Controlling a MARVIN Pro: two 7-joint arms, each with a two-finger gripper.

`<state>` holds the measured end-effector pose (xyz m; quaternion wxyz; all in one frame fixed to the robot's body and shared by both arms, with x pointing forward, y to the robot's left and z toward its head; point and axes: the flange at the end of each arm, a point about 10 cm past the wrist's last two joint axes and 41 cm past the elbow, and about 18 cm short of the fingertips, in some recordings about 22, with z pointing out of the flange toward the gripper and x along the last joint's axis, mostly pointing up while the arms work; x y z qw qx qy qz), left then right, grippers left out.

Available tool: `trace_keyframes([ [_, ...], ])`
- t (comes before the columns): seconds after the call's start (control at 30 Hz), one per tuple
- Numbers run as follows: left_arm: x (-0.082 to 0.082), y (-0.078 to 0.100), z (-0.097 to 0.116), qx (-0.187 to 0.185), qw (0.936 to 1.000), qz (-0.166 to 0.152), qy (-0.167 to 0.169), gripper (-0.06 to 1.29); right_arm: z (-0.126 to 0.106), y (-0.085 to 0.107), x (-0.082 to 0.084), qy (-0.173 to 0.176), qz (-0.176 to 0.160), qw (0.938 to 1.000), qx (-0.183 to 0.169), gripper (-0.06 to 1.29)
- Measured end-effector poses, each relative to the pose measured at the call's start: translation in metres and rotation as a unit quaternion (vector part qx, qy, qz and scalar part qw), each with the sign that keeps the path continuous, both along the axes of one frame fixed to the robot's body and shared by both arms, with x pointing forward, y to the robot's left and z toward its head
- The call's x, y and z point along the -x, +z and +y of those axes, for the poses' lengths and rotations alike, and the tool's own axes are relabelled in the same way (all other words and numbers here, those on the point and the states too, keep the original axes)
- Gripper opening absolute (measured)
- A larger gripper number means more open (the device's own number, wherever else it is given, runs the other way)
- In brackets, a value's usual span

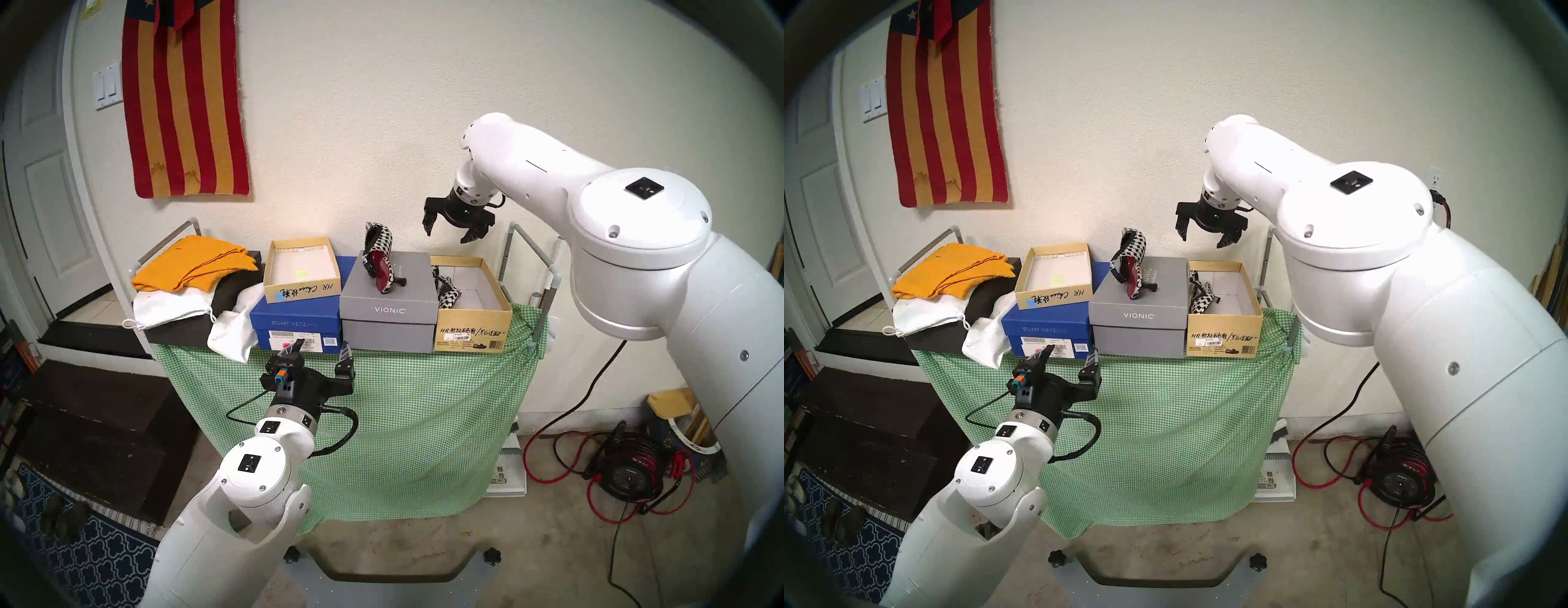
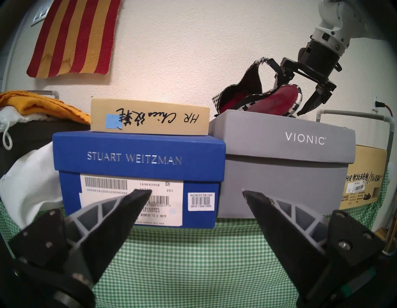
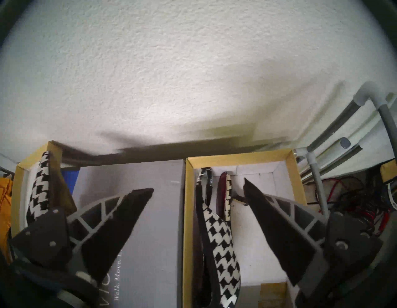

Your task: Take shoe out of the box

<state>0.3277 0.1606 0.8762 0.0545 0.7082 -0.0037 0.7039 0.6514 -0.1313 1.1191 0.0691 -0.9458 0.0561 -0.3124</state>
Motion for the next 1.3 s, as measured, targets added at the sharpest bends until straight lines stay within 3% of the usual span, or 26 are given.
trace_keyframes([
  [0.47, 0.0, 0.0, 0.0, 0.0, 1.0, 0.0, 0.0, 1.23, 0.001, -0.008, 0.003, -0.01, 0.014, 0.9989, 0.044, 1.2],
  [0.93, 0.0, 0.0, 0.0, 0.0, 1.0, 0.0, 0.0, 1.23, -0.007, -0.049, 0.008, -0.028, 0.063, 0.9949, 0.074, 1.2],
  [1.3, 0.0, 0.0, 0.0, 0.0, 1.0, 0.0, 0.0, 1.23, -0.007, -0.058, 0.013, -0.043, 0.09, 0.9922, 0.075, 1.2],
])
